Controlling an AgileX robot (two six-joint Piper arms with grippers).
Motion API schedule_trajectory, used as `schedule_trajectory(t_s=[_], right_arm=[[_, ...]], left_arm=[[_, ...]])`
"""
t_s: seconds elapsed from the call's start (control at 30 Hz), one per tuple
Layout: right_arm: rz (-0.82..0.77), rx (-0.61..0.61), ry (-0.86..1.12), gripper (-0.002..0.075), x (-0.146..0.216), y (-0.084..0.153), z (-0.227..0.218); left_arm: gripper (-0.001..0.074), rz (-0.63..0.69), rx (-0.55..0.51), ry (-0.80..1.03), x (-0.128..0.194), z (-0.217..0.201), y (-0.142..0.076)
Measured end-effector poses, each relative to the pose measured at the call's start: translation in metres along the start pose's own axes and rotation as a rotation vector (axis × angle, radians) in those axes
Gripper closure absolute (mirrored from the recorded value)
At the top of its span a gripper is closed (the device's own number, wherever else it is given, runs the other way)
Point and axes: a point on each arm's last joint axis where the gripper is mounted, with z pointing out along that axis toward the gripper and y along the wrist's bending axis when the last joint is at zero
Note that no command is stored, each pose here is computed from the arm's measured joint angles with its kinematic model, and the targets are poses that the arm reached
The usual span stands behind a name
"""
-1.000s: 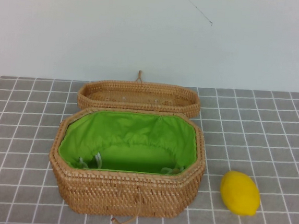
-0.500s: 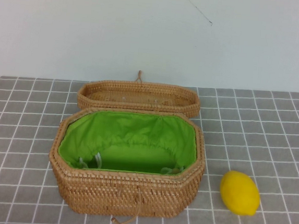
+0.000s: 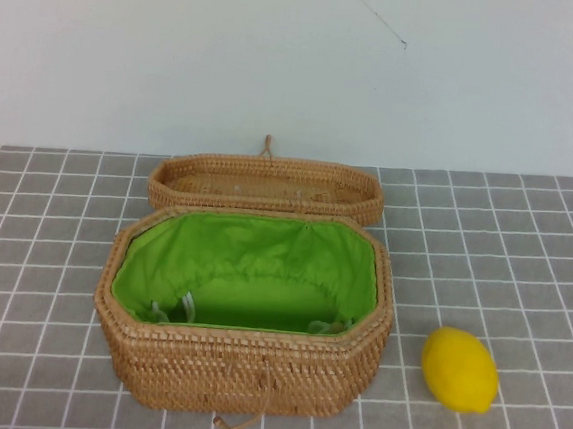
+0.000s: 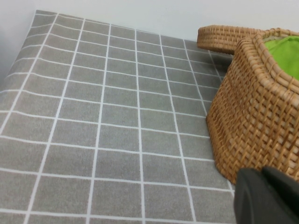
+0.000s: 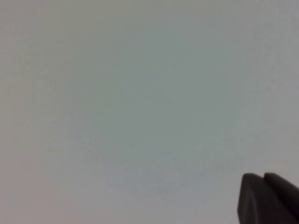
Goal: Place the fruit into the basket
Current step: Pick up the lemon on the table
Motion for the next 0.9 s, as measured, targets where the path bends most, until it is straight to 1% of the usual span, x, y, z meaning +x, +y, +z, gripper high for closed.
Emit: schedule_trajectory(t_s=[0.1, 0.17, 0.23, 0.3, 0.37, 0.43, 0.53, 0.63, 0.7, 0.8, 0.83, 0.9], right_arm=[[-0.013, 0.043, 0.073, 0.0728, 0.002, -0.002, 0.012], [-0.066, 0.085, 0.155, 0.0728, 0.001, -0.003, 0.024], [-0.172, 0.105, 0.252, 0.0728, 0.000, -0.003, 0.036], [-0.309, 0.095, 0.377, 0.0728, -0.001, 0.000, 0.052], [-0.472, 0.060, 0.561, 0.0728, 0.003, 0.001, 0.066], [-0.539, 0.051, 0.737, 0.0728, 0.008, -0.001, 0.078], [-0.470, 0.059, 0.978, 0.0728, 0.022, -0.002, 0.094], [-0.303, -0.006, 1.121, 0.0729, 0.047, 0.004, 0.111], [-0.181, -0.083, 1.213, 0.0729, 0.066, 0.011, 0.120], [-0.075, -0.301, 1.327, 0.0727, 0.090, 0.025, 0.132], [-0.059, -0.339, 1.349, 0.0723, 0.096, 0.029, 0.135], [-0.074, -0.378, 1.380, 0.0700, 0.108, 0.037, 0.138]], left_arm=[[0.0734, 0.000, 0.000, 0.000, 0.000, 0.000, 0.000], [0.0734, 0.000, 0.000, 0.000, 0.000, 0.000, 0.000], [0.0734, 0.000, 0.000, 0.000, 0.000, 0.000, 0.000], [0.0734, 0.000, 0.000, 0.000, 0.000, 0.000, 0.000], [0.0734, 0.000, 0.000, 0.000, 0.000, 0.000, 0.000], [0.0734, 0.000, 0.000, 0.000, 0.000, 0.000, 0.000], [0.0734, 0.000, 0.000, 0.000, 0.000, 0.000, 0.000], [0.0734, 0.000, 0.000, 0.000, 0.000, 0.000, 0.000], [0.0734, 0.000, 0.000, 0.000, 0.000, 0.000, 0.000], [0.0734, 0.000, 0.000, 0.000, 0.000, 0.000, 0.000], [0.0734, 0.000, 0.000, 0.000, 0.000, 0.000, 0.000], [0.0734, 0.000, 0.000, 0.000, 0.000, 0.000, 0.000]])
